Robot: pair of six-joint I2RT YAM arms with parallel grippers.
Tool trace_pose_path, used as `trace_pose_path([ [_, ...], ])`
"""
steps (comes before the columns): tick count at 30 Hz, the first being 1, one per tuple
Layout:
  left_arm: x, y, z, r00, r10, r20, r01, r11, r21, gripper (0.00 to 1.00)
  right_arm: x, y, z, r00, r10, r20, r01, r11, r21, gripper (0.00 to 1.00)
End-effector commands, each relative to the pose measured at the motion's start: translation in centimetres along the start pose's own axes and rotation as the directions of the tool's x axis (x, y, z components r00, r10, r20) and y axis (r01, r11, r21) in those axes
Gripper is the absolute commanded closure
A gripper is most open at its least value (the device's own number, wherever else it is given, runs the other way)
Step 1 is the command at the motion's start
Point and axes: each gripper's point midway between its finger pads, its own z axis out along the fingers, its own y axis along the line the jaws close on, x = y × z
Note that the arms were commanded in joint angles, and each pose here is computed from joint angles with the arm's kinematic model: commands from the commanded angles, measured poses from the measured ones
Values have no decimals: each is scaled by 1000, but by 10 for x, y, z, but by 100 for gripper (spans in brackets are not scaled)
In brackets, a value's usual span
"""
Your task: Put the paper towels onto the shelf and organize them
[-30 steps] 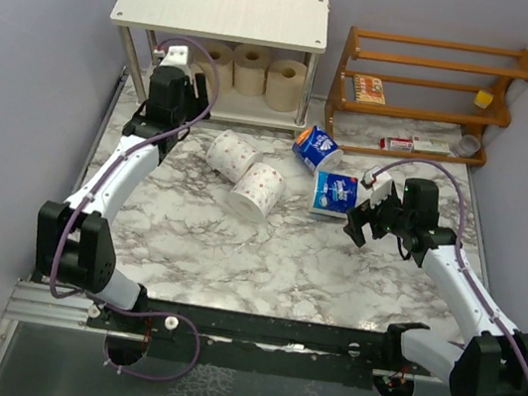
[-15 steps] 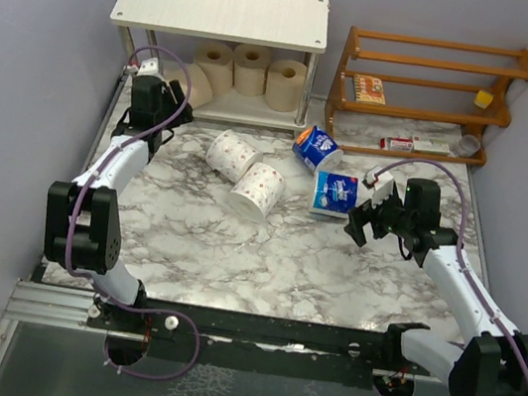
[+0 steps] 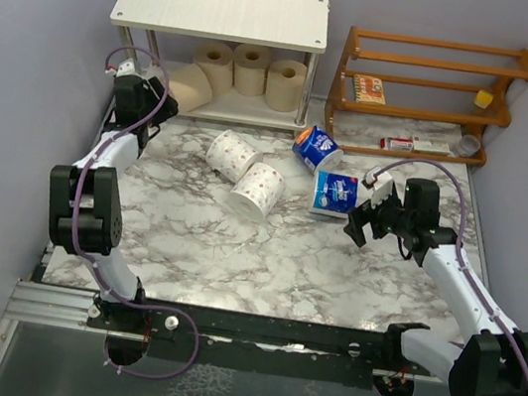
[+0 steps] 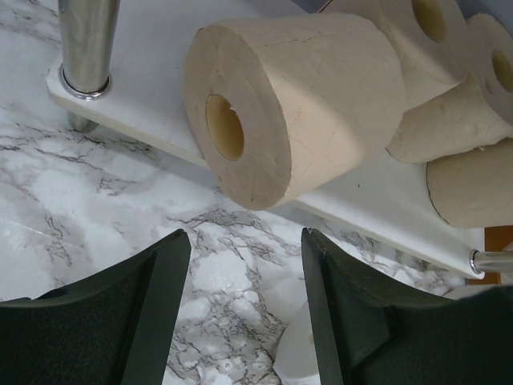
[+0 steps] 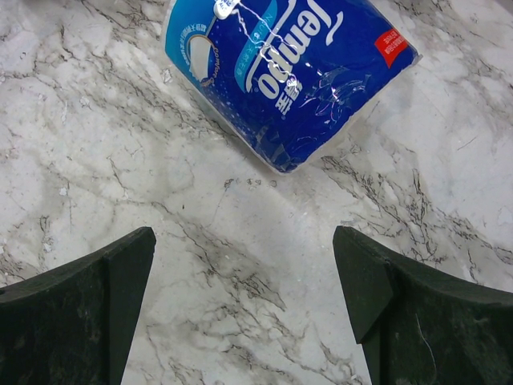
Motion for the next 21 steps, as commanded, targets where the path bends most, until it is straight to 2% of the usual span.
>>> trace_pose_path([
  [1,-14,-7,13,997,-69,15,68,995,80,39,3,2,2,1000,-2,-6,1,1000,-19,6],
  [12,-8,-4,33,995,-95,-27,96,993,68,41,0,2,-1,1000,-9,7,9,1000,-14,6],
  [21,-10,-40,49,999,49,4,-49,998,43,40,-4,2,-4,1000,-19,21,20,1000,-9,6],
])
